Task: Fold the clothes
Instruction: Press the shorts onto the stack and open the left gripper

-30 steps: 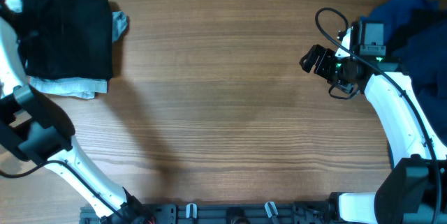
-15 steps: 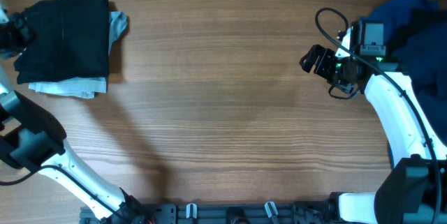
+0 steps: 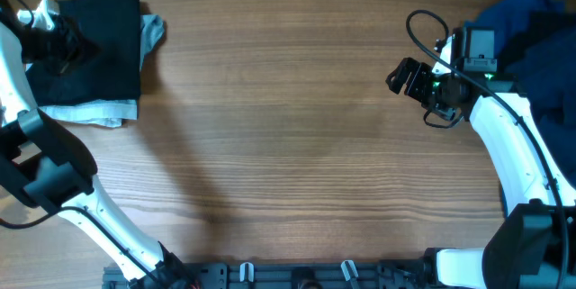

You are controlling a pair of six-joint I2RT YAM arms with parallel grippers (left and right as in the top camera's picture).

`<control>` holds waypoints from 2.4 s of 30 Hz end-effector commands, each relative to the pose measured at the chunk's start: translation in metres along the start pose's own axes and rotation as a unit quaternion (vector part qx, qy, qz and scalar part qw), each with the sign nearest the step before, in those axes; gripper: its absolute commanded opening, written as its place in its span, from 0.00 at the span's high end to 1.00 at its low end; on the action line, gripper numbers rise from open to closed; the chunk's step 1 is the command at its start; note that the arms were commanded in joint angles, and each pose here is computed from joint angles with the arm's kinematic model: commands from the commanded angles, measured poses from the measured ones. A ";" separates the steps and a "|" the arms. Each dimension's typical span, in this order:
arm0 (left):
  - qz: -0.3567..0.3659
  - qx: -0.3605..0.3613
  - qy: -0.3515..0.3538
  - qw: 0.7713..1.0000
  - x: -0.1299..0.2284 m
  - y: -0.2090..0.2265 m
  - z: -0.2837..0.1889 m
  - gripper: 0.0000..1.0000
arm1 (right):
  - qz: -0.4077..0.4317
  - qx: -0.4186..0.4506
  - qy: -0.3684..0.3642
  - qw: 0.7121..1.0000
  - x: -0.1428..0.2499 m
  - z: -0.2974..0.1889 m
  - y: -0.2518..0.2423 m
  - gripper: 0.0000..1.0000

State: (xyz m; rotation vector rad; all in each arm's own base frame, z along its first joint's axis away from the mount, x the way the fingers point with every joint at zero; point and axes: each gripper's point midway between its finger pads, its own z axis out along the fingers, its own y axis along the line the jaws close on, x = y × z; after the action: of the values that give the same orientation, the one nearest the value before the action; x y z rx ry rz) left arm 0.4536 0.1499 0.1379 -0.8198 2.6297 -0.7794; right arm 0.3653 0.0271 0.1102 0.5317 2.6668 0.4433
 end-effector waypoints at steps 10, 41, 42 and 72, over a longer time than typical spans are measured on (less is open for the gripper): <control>-0.093 0.020 0.092 0.991 0.030 0.085 0.057 0.91 | 0.009 -0.004 0.005 1.000 0.002 0.002 0.000 0.00; -0.223 -0.097 -0.065 0.968 -0.022 0.198 -0.021 0.86 | 0.009 -0.004 0.005 1.000 0.002 0.002 0.000 0.00; -0.239 -0.077 -0.069 0.965 -0.025 0.191 -0.023 0.94 | 0.009 -0.004 0.005 1.000 0.002 0.002 0.000 0.00; 0.025 0.045 -0.152 0.987 -0.015 -0.082 -0.083 0.00 | 0.009 -0.004 0.005 1.000 0.002 0.002 0.000 0.00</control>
State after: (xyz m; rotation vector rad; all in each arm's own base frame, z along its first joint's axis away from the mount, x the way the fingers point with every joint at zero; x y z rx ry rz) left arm 0.4685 0.1364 0.2564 -0.7692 2.3131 -0.6983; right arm 0.3653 0.0271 0.1102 0.5318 2.6671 0.4433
